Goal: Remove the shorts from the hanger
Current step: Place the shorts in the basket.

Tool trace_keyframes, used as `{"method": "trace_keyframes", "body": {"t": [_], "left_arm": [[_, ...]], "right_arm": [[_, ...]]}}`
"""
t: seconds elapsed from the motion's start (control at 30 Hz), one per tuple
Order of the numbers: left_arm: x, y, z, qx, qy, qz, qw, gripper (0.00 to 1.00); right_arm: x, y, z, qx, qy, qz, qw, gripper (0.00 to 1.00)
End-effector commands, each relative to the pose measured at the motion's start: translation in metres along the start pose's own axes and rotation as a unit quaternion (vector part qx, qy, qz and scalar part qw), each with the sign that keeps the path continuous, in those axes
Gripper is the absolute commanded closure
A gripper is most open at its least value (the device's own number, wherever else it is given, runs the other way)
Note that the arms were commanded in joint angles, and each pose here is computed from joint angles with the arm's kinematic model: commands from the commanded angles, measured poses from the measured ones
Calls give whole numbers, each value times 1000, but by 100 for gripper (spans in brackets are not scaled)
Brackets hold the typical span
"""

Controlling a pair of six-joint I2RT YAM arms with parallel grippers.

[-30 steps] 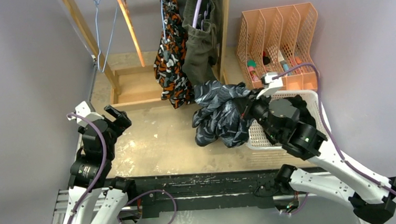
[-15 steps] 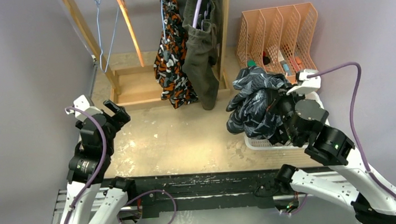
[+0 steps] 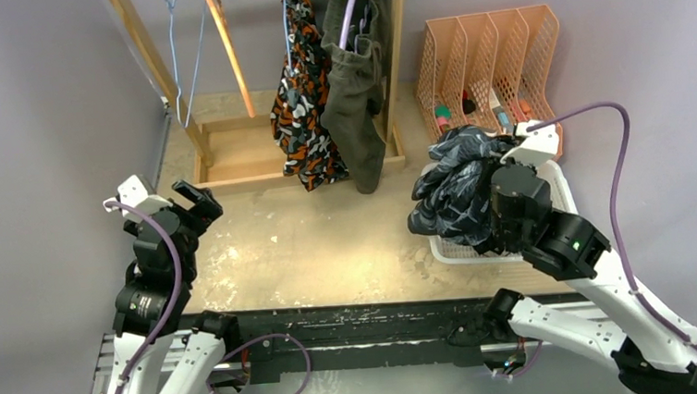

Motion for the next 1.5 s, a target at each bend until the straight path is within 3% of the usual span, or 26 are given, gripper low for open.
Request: {"method": "trace_keyframes", "body": {"t": [0.0, 0.17, 0.3, 0.63, 0.87, 1.13, 1.37, 1.47], "left_arm": [[17, 1, 5, 4, -30, 1, 1000, 15], [7, 2, -2, 2, -23, -8, 1000, 15], [1, 5, -3, 3, -20, -16, 1000, 15], [-17, 17, -3, 3, -15, -14, 1000, 15], [-30, 19, -7, 2, 0, -16, 1000, 15], [-33, 20, -8, 3, 2, -16, 1000, 15], [-33, 20, -7, -3, -3, -15, 1000, 15], [-34, 19, -7, -3, 0, -18, 1000, 15]], "right_arm": [[18, -11, -20, -58, -20, 2, 998, 100], [24, -31, -57, -49, 0, -3, 999, 100], [26, -53, -64, -90, 12, -20, 996, 100], [49, -100, -28, -186, -32, -41, 981, 100], [-19, -77, -52, -128, 60, -44, 989, 100], [-138, -60, -93, -131, 178, -111, 969, 100], [-139, -91, -96, -202, 127, -143, 961, 100], [-141, -115, -90, -271, 116, -152, 943, 100]]}}
Point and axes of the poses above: each gripper's point midway between its finger pads, its own z axis back along the fingers, its own y axis along the line the jaws close on, x = y × z, the point moved 2 cm from there along z, back along the fingers, and after that the axes turned 2 degrees about z, right-handed, at the moved point
